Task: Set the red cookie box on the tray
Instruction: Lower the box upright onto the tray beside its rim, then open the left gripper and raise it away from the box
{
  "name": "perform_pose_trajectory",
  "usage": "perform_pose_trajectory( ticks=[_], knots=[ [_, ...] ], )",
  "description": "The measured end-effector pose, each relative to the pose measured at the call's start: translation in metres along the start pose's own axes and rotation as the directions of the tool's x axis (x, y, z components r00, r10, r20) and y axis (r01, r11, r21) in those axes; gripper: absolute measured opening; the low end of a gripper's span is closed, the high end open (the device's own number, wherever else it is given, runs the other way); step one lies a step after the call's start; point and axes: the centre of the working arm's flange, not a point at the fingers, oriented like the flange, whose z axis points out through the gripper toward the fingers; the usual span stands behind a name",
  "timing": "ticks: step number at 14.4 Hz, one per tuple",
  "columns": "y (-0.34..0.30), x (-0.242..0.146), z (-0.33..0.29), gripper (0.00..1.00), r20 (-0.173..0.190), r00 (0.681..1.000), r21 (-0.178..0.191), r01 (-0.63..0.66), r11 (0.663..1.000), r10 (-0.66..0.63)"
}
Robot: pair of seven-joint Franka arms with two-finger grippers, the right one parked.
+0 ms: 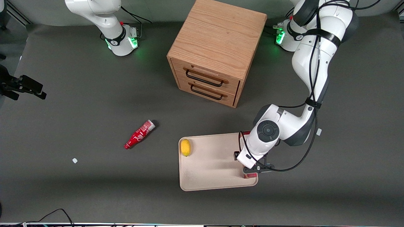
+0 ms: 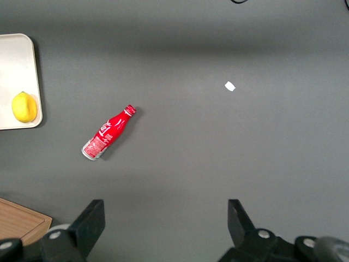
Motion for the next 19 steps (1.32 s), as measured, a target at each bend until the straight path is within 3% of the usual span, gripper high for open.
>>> perform_pose_trajectory(
  ticks=[1,2,8,11,12,17,19],
  knots=[
    [0.0,0.001,-0.001,0.98,-0.004,1.0,-0.002,0.003,1.0,-0.003],
    [0.0,0.002,-0.003,1.0,-0.008,1.0,-0.004,0.004,1.0,-0.004],
    [-0.028,0.024,-0.058,1.0,-0.067,0.997,-0.02,0.047,0.999,-0.048],
    [-0.083,0.035,-0.14,1.0,-0.049,0.994,-0.077,0.091,0.993,-0.095],
    [-0.108,0.034,-0.173,1.0,-0.037,0.994,-0.077,0.102,0.992,-0.105],
    [-0.206,-0.009,-0.299,1.0,0.056,0.997,0.048,0.056,0.997,-0.059],
    [-0.237,-0.027,-0.323,1.0,0.081,0.996,0.069,0.036,0.997,-0.042]
  ],
)
